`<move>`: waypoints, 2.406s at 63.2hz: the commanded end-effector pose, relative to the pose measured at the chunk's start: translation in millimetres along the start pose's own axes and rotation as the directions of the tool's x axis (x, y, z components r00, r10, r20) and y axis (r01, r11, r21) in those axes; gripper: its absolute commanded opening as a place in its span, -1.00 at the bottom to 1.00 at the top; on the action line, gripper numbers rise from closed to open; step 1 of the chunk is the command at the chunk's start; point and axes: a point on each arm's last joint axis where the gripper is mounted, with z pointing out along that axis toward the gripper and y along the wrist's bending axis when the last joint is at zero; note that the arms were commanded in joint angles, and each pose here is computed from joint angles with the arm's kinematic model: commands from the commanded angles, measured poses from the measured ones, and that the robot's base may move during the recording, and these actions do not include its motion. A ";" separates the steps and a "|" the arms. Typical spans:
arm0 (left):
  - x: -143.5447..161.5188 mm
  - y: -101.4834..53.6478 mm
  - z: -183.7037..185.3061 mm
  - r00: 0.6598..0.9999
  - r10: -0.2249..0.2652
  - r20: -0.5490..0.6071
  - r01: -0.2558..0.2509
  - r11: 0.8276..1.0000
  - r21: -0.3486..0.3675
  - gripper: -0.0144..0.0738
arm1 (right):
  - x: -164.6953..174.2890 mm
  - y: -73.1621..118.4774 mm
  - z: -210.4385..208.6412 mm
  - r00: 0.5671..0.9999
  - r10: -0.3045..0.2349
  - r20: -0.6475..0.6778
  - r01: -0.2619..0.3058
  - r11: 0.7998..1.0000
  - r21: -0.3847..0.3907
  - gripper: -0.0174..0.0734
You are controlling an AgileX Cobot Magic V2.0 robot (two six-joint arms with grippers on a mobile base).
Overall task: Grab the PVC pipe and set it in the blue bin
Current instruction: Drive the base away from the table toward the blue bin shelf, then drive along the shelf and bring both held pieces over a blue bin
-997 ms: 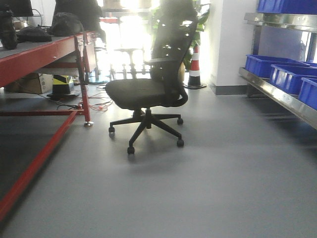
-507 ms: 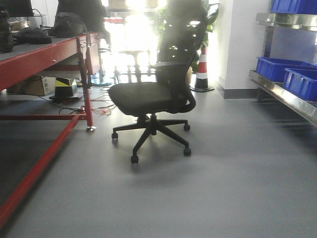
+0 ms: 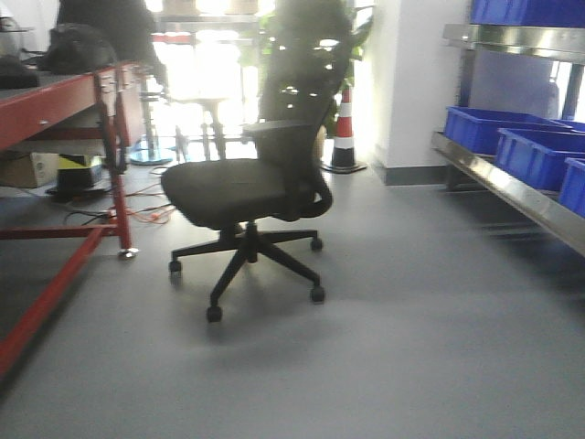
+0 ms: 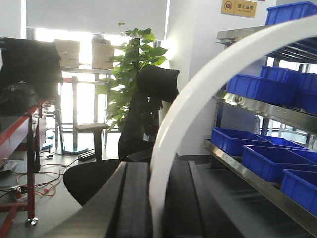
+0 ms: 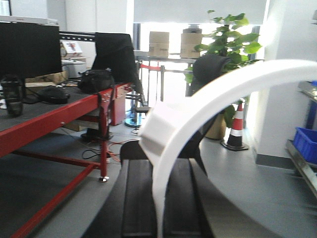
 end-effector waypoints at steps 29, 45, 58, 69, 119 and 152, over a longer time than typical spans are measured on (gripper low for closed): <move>-3.0 -0.8 -0.3 1.000 -0.007 0.024 0.006 1.000 0.007 -0.92 | -2.7 -0.2 -1.5 1.000 -0.013 0.027 0.013 1.000 0.003 -0.99; -3.0 -0.8 -0.3 1.000 -0.007 0.024 0.006 1.000 0.007 -0.92 | -2.7 -0.2 -1.5 1.000 -0.013 0.027 0.013 1.000 0.003 -0.99; -3.0 -0.8 -0.3 1.000 -0.007 0.024 0.006 1.000 0.007 -0.92 | -2.7 -0.2 -1.5 1.000 -0.013 0.027 0.013 1.000 0.003 -0.99; -3.0 -0.8 -0.3 1.000 -0.007 0.024 0.006 1.000 0.007 -0.92 | -2.7 -0.2 -1.5 1.000 -0.013 0.027 0.013 1.000 0.003 -0.99; -3.0 -0.8 -0.3 1.000 -0.007 0.024 0.006 1.000 0.007 -0.92 | -2.7 -0.2 -1.5 1.000 -0.013 0.027 0.013 1.000 0.003 -0.99; -3.0 -0.8 -0.3 1.000 -0.007 0.024 0.006 1.000 0.007 -0.92 | -2.7 -0.2 -1.5 1.000 -0.013 0.027 0.013 1.000 0.003 -0.99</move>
